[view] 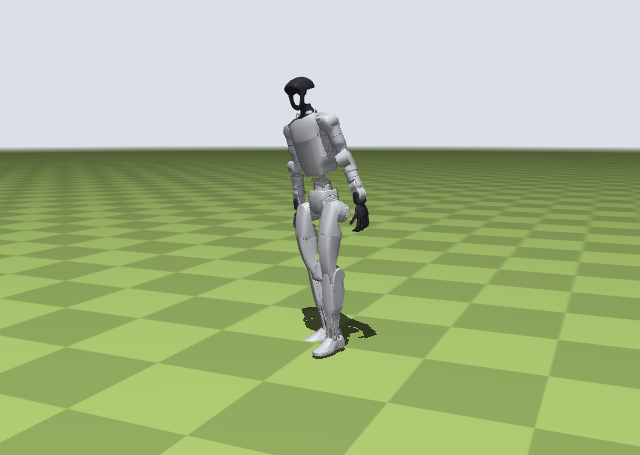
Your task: In place motions
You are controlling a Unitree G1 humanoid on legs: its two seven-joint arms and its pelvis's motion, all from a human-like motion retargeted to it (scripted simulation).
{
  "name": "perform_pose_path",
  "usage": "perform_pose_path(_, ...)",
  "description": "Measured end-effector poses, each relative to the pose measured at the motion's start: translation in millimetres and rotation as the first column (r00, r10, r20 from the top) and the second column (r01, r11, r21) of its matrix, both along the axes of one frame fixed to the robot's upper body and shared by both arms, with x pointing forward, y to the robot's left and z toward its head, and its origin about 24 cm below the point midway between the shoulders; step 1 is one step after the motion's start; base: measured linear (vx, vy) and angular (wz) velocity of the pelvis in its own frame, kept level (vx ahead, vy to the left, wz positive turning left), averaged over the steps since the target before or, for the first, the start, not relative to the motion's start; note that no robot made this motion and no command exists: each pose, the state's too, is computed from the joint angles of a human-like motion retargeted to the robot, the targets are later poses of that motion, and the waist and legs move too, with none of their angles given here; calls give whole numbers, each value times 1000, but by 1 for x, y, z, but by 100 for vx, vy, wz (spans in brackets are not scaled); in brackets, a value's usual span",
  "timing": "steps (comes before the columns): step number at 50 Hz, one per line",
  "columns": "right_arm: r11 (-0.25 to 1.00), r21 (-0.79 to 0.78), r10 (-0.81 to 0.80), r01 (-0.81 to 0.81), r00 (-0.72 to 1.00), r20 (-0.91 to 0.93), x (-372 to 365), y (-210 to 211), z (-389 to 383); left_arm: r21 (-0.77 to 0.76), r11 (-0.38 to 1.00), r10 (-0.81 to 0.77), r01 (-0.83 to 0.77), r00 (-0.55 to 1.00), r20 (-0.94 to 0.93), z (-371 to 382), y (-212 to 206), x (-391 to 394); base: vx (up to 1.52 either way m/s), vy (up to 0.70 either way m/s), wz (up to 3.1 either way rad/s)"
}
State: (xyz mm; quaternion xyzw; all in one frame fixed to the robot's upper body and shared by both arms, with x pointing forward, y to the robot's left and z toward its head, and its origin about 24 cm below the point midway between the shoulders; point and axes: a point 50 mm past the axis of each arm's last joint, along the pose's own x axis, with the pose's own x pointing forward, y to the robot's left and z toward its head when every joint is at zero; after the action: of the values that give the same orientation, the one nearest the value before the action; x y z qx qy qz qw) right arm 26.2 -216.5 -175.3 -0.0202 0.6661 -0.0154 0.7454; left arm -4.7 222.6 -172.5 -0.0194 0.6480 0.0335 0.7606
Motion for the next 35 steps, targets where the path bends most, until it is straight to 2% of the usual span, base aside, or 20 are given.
perform_pose_path(5,999,-28,-26,23,996,-84,-29,-5,1,145,984,93,-101,994,57,1,5,-5,-7,7,288)
perform_pose_path(10,999,-15,-54,53,990,-127,-45,-2,1,283,878,380,-387,921,80,3,7,-26,3,11,253)
perform_pose_path(15,999,-23,-44,42,994,-99,-42,-2,0,355,771,526,-528,843,111,6,9,-44,9,18,223)
perform_pose_path(18,997,-35,-70,68,996,-63,-37,-7,1,382,764,531,-520,843,86,6,5,-49,14,28,223)
perform_pose_path(28,975,-76,-208,208,978,7,-19,-25,5,305,844,460,-440,888,7,-1,-43,-46,9,35,105)
perform_pose_path(32,979,-30,-200,201,979,42,-7,-16,3,216,916,356,-338,933,-52,-4,-44,-41,6,22,225)
perform_pose_path(35,989,-19,-145,146,988,45,-3,-5,1,89,975,213,-201,966,-149,-5,-38,-45,9,1,212)
